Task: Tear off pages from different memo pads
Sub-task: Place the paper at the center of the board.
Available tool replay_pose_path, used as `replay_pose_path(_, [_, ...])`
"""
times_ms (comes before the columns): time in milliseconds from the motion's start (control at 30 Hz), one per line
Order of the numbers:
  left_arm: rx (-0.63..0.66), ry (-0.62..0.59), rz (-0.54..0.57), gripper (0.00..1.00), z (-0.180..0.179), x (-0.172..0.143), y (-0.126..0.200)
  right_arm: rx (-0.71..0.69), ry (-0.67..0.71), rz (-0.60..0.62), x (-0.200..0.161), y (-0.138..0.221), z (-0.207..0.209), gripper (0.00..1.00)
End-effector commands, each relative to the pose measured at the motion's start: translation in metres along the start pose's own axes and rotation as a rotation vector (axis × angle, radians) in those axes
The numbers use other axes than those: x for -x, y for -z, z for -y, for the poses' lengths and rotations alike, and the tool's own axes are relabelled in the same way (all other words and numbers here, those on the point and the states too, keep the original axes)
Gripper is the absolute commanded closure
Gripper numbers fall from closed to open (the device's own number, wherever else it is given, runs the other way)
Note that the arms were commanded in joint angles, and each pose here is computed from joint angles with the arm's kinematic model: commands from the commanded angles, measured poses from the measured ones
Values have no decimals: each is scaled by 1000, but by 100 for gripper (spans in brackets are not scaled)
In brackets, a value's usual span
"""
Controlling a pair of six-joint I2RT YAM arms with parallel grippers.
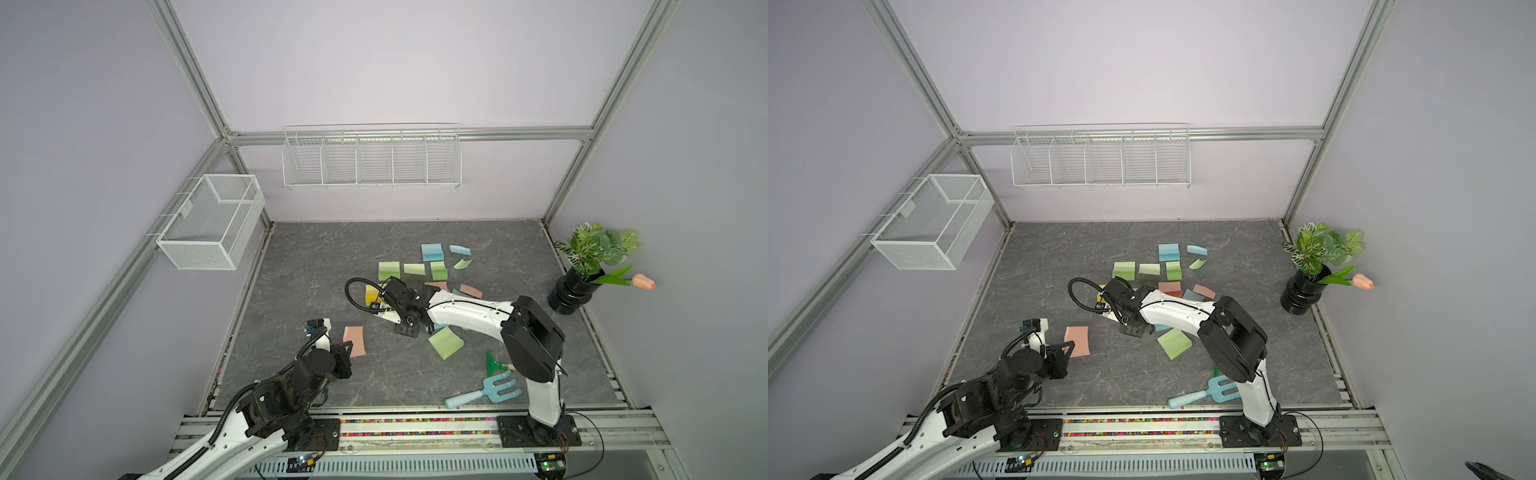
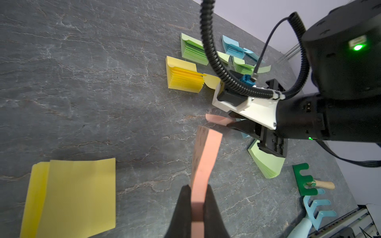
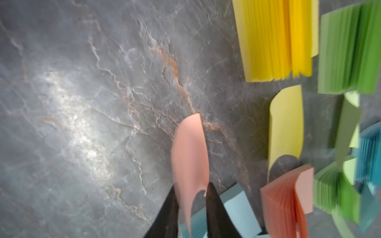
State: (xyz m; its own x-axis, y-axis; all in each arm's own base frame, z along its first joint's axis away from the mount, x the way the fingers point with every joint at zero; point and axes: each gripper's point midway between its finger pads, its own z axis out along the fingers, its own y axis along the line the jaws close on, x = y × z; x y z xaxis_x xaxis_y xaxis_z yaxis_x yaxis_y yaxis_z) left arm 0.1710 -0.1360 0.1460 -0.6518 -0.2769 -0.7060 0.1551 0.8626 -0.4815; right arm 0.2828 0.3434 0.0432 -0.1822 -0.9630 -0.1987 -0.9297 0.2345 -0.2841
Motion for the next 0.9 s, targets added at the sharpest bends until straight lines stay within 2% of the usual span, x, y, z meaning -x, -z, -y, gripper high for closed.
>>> replay_pose_path(0, [2, 30, 37, 100, 5, 14, 4, 86, -48, 39, 9, 9, -5, 41])
replay_pose_path(67, [-1, 28, 27, 100, 7, 13, -1, 115, -101, 73, 12, 19, -5, 35])
replay_pose_path(167, [-77, 63, -24, 100, 20, 9, -15, 115, -229, 162, 15, 49, 7, 32])
replay_pose_path(333, [-203, 193, -107, 100, 28, 12, -51, -27, -521, 407, -8, 123, 44, 24])
replay_pose_path(433, [-236, 269, -157, 100, 27, 14, -78, -109, -601, 533, -33, 156, 50, 16])
replay_pose_path(533, [-202, 268, -241, 100, 27, 9, -103, -104, -618, 622, -48, 175, 41, 8])
replay_pose_path(667, [-174, 223, -359, 100, 31, 2, -126, -84, -628, 640, -65, 178, 27, 7])
replay_pose_path(833, [14, 174, -396, 99, 1, -2, -140, -89, -654, 676, -74, 182, 24, 7])
replay_pose_path(867, [71, 162, -397, 91, -8, -3, -141, -87, -656, 686, -74, 183, 23, 7])
